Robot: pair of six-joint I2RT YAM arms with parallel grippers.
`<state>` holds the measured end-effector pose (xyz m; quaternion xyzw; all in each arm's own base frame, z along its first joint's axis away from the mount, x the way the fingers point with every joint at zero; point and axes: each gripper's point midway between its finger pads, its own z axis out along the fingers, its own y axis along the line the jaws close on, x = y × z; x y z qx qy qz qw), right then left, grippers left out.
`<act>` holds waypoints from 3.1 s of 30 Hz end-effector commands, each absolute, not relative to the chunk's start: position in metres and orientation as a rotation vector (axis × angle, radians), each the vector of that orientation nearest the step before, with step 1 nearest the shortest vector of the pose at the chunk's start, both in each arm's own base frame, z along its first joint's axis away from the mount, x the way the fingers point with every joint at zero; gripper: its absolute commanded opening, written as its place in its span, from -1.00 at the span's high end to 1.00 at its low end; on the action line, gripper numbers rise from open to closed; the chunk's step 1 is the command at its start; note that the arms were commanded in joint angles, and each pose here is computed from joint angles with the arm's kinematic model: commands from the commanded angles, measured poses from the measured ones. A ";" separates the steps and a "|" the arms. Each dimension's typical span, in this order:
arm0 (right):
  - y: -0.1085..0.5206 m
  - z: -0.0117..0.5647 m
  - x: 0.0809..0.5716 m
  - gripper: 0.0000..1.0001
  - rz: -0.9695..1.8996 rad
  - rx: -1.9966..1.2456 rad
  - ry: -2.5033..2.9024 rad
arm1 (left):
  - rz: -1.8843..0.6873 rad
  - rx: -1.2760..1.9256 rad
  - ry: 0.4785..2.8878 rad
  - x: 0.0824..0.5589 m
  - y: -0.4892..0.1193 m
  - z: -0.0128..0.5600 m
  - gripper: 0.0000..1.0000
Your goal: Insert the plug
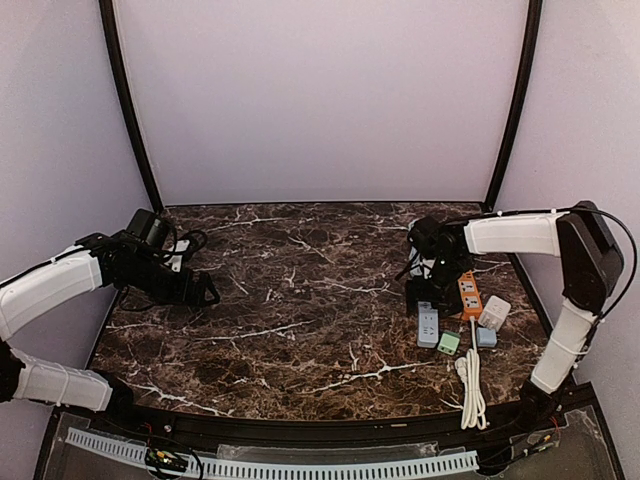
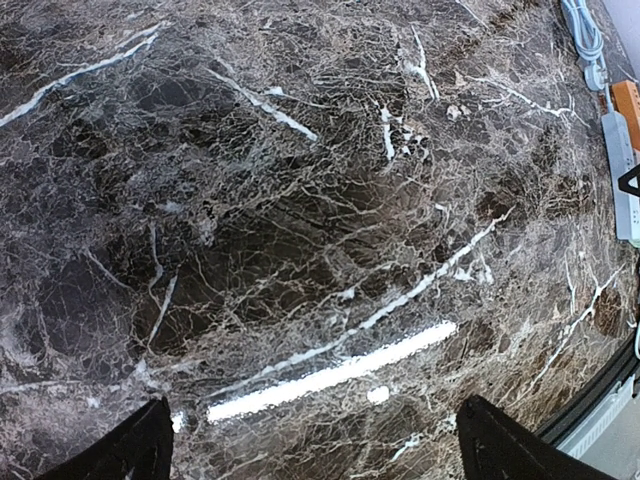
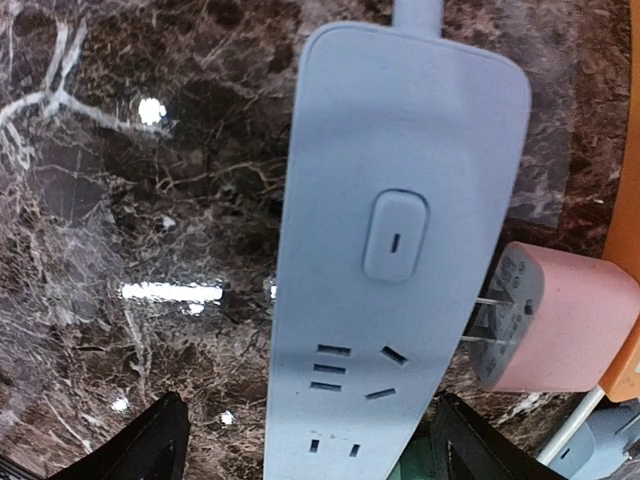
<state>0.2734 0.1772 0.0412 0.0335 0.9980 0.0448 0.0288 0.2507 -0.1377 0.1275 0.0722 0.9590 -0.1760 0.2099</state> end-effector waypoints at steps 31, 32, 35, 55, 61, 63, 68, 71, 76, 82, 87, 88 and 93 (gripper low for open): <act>0.376 0.029 0.251 0.24 0.133 -0.533 3.030 | -0.480 0.203 2.638 0.245 -0.135 0.136 -0.99; 0.388 0.028 0.246 0.24 0.167 -0.547 3.038 | -0.478 0.202 2.638 0.245 -0.135 0.136 -0.99; 0.414 0.028 0.239 0.24 0.229 -0.584 3.034 | -0.477 0.206 2.635 0.245 -0.135 0.137 -0.99; 0.443 0.028 0.220 -0.37 0.373 -0.582 3.013 | -0.494 0.238 2.634 0.241 -0.140 0.137 -0.99; 0.427 0.047 0.232 -0.60 0.340 -0.530 2.991 | -0.492 0.240 2.629 0.242 -0.140 0.138 -0.99; 0.420 0.059 0.238 -0.67 0.326 -0.513 2.971 | -0.489 0.240 2.626 0.241 -0.140 0.139 -0.99; 0.394 0.101 0.257 -0.87 0.289 -0.459 2.899 | -0.483 0.240 2.620 0.241 -0.139 0.140 -0.99; 0.369 0.124 0.269 -0.94 0.250 -0.399 2.865 | -0.477 0.238 2.617 0.241 -0.138 0.141 -0.99; 0.310 0.153 0.290 -0.97 0.188 -0.184 2.831 | -0.472 0.236 2.610 0.241 -0.138 0.142 -0.99; 0.230 0.156 0.295 -0.97 0.092 0.157 2.855 | -0.474 0.237 2.607 0.242 -0.138 0.143 -0.99; 0.183 0.140 0.287 -0.96 0.054 0.328 2.894 | -0.471 0.237 2.606 0.242 -0.138 0.143 -0.99; 0.176 0.136 0.286 -0.95 0.041 0.343 2.903 | -0.470 0.238 2.606 0.242 -0.138 0.143 -0.99; 0.152 0.113 0.282 -0.84 -0.001 0.388 2.941 | -0.467 0.237 2.607 0.242 -0.138 0.143 -0.99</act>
